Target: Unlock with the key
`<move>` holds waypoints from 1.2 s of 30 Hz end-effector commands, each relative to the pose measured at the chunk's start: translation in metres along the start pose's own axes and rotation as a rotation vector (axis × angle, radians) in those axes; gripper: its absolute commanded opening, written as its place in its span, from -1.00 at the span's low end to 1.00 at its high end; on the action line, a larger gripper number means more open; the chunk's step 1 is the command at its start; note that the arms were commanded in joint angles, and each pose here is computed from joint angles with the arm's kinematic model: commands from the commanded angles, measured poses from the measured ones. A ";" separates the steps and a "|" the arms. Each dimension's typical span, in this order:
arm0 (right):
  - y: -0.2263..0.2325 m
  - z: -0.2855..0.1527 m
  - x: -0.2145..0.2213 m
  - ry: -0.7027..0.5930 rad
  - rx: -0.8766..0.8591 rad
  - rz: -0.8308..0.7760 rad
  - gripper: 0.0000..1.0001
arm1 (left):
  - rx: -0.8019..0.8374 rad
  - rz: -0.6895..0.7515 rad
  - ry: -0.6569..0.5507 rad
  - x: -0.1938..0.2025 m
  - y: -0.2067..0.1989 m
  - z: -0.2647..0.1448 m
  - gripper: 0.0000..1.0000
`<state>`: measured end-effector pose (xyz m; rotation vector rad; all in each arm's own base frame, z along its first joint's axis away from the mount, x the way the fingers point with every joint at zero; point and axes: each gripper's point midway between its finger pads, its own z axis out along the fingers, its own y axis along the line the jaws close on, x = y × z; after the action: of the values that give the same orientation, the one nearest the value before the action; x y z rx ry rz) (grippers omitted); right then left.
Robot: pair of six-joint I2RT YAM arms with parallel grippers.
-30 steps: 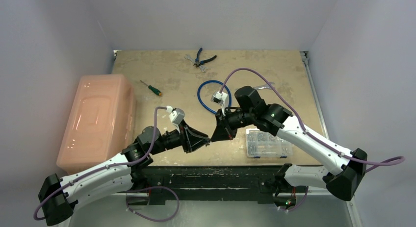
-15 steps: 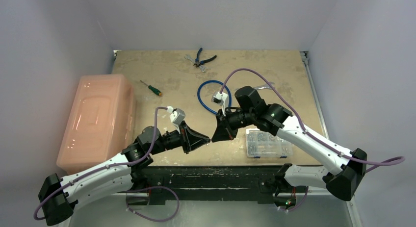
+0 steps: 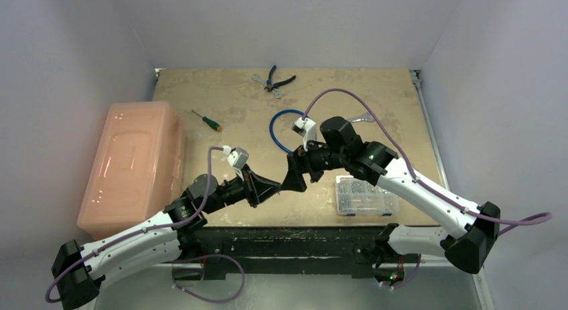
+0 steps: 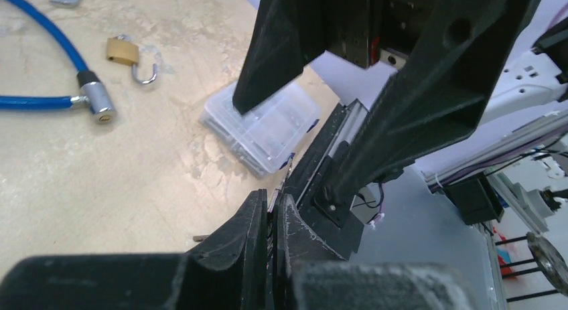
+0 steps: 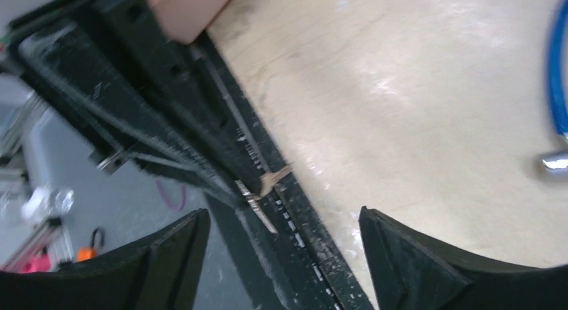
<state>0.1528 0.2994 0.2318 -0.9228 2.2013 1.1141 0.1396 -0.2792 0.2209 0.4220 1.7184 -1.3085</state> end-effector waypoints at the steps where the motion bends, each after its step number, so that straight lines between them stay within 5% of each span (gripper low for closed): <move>1: -0.044 -0.011 -0.045 -0.202 0.294 0.082 0.93 | -0.075 -0.026 -0.043 -0.004 0.014 -0.003 -1.00; 6: -0.101 -0.027 -0.051 -0.341 0.591 0.325 0.98 | -0.126 -0.039 -0.044 0.000 0.025 -0.005 -1.00; 11: -0.150 -0.017 -0.032 -0.294 0.714 0.539 0.98 | -0.165 -0.051 -0.054 0.001 0.032 -0.009 -1.00; 26: -0.225 0.021 -0.014 -0.200 1.014 0.807 0.98 | -0.423 -0.124 -0.088 0.002 0.076 -0.022 -1.00; 36: -0.248 0.042 -0.008 -0.181 1.073 0.879 0.84 | -0.428 -0.163 -0.052 0.016 0.080 -0.020 -1.00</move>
<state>0.3360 0.2308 0.0814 0.5307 2.5904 0.1329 0.1761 -0.2312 0.1518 0.0337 1.9834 -0.9772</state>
